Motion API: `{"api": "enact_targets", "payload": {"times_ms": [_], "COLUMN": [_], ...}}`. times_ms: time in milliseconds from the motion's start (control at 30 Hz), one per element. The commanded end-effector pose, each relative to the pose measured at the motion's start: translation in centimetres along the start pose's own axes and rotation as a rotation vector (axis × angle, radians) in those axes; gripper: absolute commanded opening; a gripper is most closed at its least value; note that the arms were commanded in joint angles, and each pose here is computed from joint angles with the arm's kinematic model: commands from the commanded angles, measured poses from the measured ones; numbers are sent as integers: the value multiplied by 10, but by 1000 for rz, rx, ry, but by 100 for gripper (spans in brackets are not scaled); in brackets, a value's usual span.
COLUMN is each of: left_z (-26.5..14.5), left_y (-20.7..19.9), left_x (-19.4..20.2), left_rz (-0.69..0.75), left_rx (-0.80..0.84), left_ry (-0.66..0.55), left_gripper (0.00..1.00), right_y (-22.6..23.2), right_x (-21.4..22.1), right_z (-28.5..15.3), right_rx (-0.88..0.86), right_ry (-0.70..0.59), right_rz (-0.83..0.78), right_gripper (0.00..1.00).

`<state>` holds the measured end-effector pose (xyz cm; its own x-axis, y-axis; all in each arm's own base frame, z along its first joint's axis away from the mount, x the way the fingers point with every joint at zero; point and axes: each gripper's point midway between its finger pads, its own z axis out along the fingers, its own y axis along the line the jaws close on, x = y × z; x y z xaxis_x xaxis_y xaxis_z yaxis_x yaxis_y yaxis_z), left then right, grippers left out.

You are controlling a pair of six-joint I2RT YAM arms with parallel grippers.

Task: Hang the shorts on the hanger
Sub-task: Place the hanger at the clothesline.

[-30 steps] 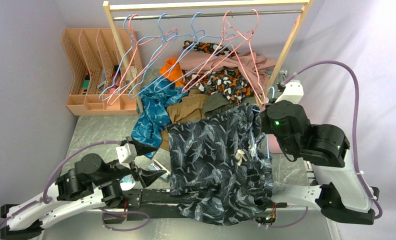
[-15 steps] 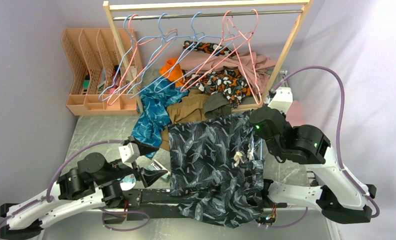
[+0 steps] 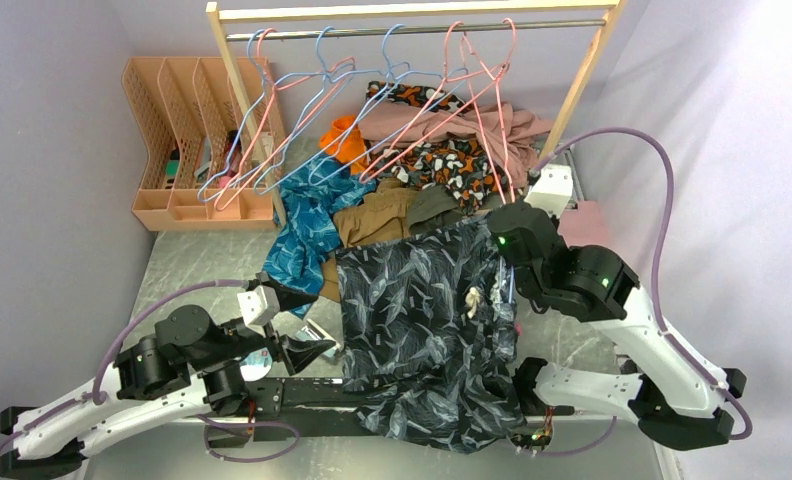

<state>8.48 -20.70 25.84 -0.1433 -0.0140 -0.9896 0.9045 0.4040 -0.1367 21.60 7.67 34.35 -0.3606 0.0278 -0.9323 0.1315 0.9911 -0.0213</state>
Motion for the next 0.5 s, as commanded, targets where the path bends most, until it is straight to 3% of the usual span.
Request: {"api": "enact_targets", "payload": {"times_ms": [0, 467], "left_z": [2, -1], "left_y": [-1, 0], "left_x": [0, -2], "left_rz": [-4, -4], "left_rx": [4, 2], "left_ry": [-2, -14], "left_gripper": [99, 99], "right_y": [7, -36], "right_x": [-19, 1], "right_z": [17, 77], "right_rx": [19, 84], "right_ry": [-49, -12], "right_rz": [45, 150], "right_gripper": [0, 0]}}
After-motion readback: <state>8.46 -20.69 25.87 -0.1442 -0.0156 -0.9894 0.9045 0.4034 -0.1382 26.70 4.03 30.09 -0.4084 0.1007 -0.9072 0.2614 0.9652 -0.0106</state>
